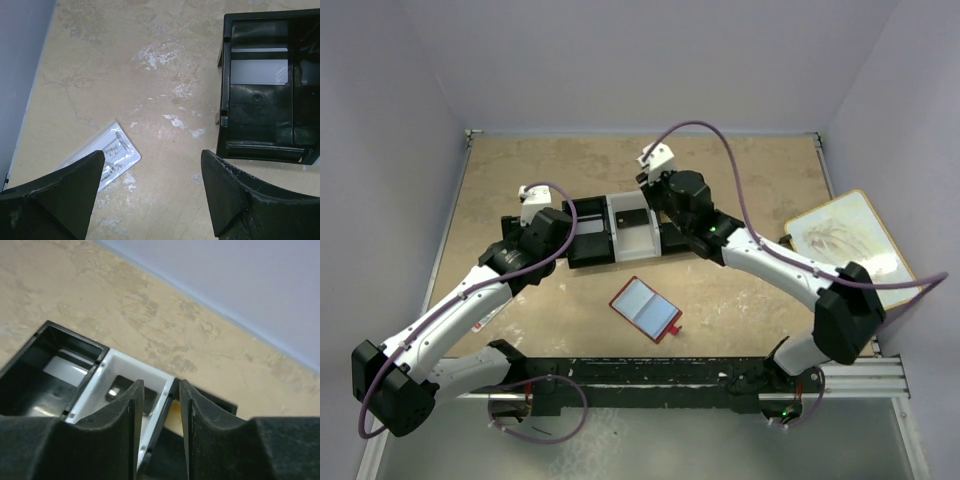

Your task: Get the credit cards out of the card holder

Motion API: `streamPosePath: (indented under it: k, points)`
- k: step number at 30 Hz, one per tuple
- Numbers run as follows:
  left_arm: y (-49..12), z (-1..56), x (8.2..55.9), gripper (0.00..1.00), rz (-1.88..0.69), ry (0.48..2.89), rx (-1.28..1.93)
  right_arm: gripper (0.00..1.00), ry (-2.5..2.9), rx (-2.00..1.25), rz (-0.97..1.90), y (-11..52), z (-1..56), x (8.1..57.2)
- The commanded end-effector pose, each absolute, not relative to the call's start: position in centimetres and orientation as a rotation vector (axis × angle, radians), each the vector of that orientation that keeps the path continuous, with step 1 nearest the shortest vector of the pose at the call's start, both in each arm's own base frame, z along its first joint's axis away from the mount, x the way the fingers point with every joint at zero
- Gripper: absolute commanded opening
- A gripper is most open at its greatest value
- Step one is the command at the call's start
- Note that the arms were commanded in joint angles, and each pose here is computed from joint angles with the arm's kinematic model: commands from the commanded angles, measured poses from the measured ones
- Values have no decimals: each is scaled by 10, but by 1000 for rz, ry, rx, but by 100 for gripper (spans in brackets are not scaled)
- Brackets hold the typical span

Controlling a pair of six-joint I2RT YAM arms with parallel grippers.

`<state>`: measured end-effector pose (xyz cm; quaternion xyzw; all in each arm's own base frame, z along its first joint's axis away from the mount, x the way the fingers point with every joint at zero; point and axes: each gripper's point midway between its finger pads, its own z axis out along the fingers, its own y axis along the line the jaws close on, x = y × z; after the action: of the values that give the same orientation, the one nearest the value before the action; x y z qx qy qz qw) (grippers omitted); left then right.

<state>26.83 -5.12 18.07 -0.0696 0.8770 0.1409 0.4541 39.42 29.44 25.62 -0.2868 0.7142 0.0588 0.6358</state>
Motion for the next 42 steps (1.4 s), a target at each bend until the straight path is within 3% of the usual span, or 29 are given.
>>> streamPosePath:
  k: [1, 3, 9, 17, 23, 27, 35, 42]
  points:
    - [-53, 192, 271, 75, 311, 2128, -190, 41, 1870, -333, 288, 273, 213, 368]
    - [-56, 191, 271, 76, 293, 2137, -174, 46, 1983, -204, 375, 269, 191, 351]
    - [-61, 189, 271, 76, 264, 2150, -147, 44, 2212, -71, 666, 287, 141, 299]
    - [-62, 186, 272, 76, 270, 2163, -140, 49, 2419, 182, 322, 278, 84, 234]
    - [-61, 185, 271, 76, 274, 2164, -141, 52, 2481, 301, 266, 276, 61, 185]
    - [-62, 183, 272, 76, 278, 2171, -137, 62, 2501, 327, 228, 277, 56, 160]
    - [-62, 182, 272, 76, 283, 2174, -136, 74, 2524, 437, 111, 265, 41, 150]
    - [-62, 182, 272, 76, 285, 2175, -135, 78, 2531, 419, 146, 280, 36, 153]
